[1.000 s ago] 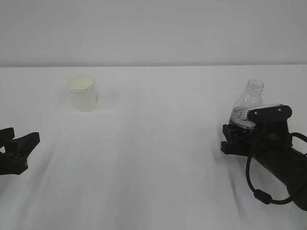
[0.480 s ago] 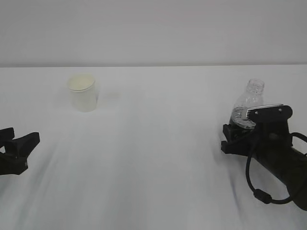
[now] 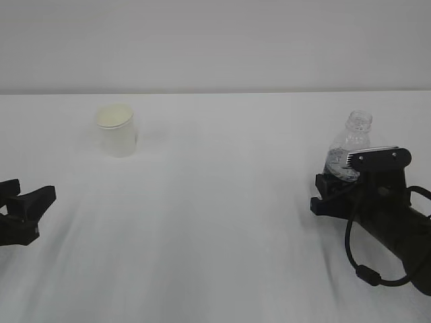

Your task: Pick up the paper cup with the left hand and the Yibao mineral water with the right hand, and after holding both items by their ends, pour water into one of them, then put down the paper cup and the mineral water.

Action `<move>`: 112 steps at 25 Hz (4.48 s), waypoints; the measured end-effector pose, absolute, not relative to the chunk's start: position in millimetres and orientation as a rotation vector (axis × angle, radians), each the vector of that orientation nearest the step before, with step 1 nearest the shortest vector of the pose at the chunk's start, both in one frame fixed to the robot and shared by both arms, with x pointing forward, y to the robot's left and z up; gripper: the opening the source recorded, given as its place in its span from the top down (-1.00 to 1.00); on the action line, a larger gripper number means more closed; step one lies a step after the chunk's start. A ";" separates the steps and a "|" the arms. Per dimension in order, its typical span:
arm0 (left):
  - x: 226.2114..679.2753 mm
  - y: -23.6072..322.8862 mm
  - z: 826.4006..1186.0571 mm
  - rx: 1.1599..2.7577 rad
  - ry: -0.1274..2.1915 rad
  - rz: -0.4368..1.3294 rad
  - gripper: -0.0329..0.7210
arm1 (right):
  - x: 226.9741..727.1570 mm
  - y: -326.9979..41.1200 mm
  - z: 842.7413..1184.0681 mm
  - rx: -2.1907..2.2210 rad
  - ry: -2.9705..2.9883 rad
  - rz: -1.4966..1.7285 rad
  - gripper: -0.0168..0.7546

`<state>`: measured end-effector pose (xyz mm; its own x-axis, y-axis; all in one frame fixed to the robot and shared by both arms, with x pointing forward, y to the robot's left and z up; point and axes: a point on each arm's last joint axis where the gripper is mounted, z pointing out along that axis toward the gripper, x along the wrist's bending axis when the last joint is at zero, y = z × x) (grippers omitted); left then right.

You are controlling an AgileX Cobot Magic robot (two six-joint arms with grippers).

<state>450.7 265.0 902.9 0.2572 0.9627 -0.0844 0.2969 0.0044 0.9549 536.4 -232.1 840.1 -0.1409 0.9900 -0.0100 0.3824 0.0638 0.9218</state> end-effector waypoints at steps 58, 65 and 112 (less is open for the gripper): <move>450.7 265.0 900.9 1.509 1.238 0.811 -0.33 | 498.3 -233.4 875.3 1.291 1.654 1.170 -0.10; 450.7 265.0 899.5 1.513 1.243 0.807 -0.33 | 491.8 -230.9 886.0 1.257 1.661 1.227 -0.10; 533.4 252.3 867.9 1.541 1.162 0.795 -0.55 | 472.7 -212.8 917.5 1.125 1.823 1.439 -0.09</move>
